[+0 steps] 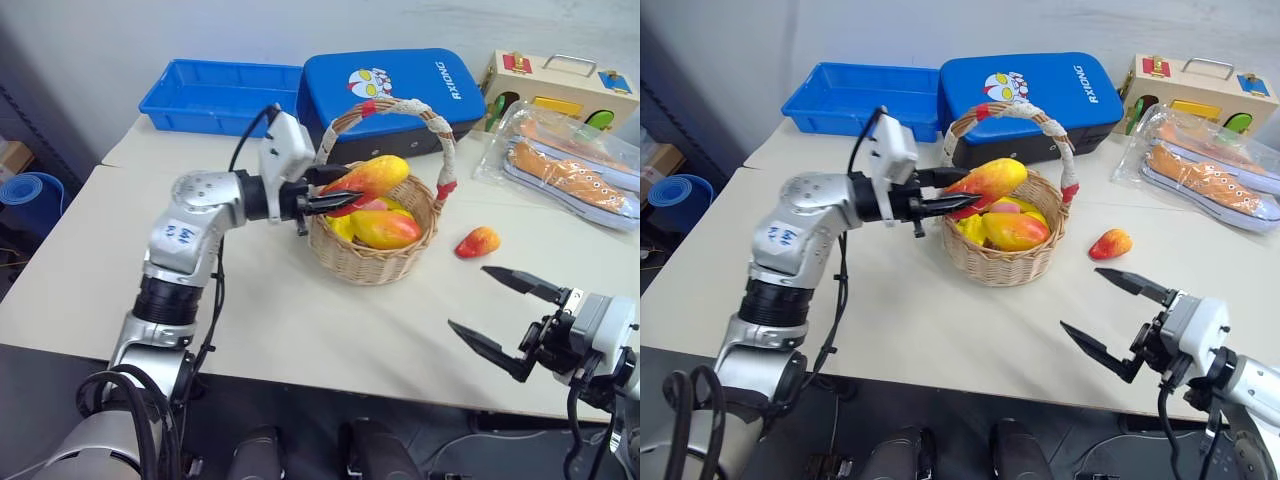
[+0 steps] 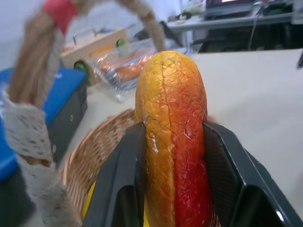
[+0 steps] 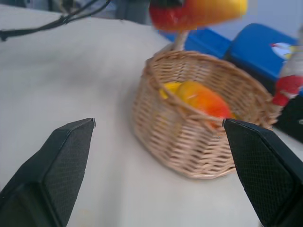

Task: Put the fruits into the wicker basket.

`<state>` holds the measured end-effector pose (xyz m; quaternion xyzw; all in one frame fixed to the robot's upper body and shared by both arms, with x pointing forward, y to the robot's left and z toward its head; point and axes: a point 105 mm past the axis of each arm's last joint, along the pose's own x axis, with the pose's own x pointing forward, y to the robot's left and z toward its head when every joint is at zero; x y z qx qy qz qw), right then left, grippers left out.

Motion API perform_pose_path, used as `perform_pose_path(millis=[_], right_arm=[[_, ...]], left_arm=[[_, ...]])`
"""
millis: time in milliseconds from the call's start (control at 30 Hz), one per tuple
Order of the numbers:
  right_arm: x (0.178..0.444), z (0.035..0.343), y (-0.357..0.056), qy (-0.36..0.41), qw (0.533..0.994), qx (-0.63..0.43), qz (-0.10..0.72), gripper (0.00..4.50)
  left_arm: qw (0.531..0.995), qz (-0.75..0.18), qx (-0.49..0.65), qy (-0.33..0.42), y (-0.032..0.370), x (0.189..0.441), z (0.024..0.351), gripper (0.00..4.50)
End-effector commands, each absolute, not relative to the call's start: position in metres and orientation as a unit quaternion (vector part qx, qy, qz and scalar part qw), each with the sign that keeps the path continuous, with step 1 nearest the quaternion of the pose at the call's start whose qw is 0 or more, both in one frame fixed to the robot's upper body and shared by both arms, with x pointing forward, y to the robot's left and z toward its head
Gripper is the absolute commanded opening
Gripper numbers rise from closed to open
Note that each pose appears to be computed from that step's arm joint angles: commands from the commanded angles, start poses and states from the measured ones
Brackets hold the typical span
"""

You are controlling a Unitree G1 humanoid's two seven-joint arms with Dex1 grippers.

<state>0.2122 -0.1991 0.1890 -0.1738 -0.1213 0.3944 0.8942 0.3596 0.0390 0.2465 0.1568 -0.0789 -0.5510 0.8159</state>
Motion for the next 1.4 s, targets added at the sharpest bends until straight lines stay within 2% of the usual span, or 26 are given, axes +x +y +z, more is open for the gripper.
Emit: perform_pose_path(millis=[33, 133, 233, 333, 433, 500, 633, 700, 767, 933, 1000, 1067, 1267, 1400], right_arm=[[0.212, 0.201, -0.199, -0.142, 0.898, -0.174, 0.378, 4.5], [0.214, 0.203, -0.208, -0.145, 0.908, -0.175, 0.352, 4.5], [0.215, 0.206, -0.225, -0.146, 0.923, -0.175, 0.31, 4.5], [0.207, 0.198, -0.251, -0.129, 0.942, -0.176, 0.256, 4.5], [0.189, 0.183, -0.274, -0.107, 0.959, -0.157, 0.21, 4.5], [0.181, 0.175, -0.282, -0.097, 0.963, -0.161, 0.195, 4.5], [0.177, 0.149, -0.307, -0.068, 0.978, -0.153, 0.124, 4.5], [0.181, 0.145, -0.309, -0.067, 0.98, -0.147, 0.116, 4.5], [0.195, 0.148, -0.305, -0.071, 0.981, -0.14, 0.114, 4.5], [0.252, 0.168, -0.294, -0.041, 0.986, -0.12, 0.108, 4.5], [0.291, 0.181, -0.289, -0.037, 0.989, -0.093, 0.111, 4.5], [0.329, 0.18, -0.28, 0.015, 0.987, -0.082, 0.135, 4.5], [0.393, 0.173, -0.27, 0.082, 0.986, -0.076, 0.125, 4.5], [0.415, 0.152, -0.275, 0.139, 0.98, -0.098, 0.104, 4.5]], left_arm=[[0.827, -0.53, 0.165, -0.085, 0.037, 0.363, 0.251, 2.43], [0.829, -0.524, 0.172, -0.092, 0.041, 0.363, 0.252, 3.31], [0.802, -0.557, 0.177, -0.121, 0.06, 0.348, 0.257, 4.23], [0.771, -0.593, 0.187, -0.141, 0.091, 0.332, 0.254, 4.23], [0.738, -0.642, 0.174, -0.117, 0.13, 0.308, 0.241, 4.23], [0.738, -0.649, 0.168, -0.073, 0.15, 0.302, 0.229, 4.37], [0.781, -0.596, 0.183, -0.03, 0.198, 0.304, 0.219, 4.37], [0.798, -0.573, 0.185, -0.029, 0.218, 0.305, 0.216, 4.37], [0.803, -0.563, 0.19, -0.038, 0.226, 0.303, 0.215, 4.37], [0.8, -0.575, 0.164, -0.058, 0.217, 0.299, 0.225, 4.37], [0.796, -0.581, 0.156, -0.067, 0.208, 0.3, 0.226, 4.37], [0.789, -0.592, 0.148, -0.072, 0.197, 0.301, 0.224, 4.37], [0.776, -0.607, 0.148, -0.083, 0.174, 0.303, 0.223, 4.37], [0.77, -0.613, 0.156, -0.088, 0.165, 0.3, 0.226, 4.37]])
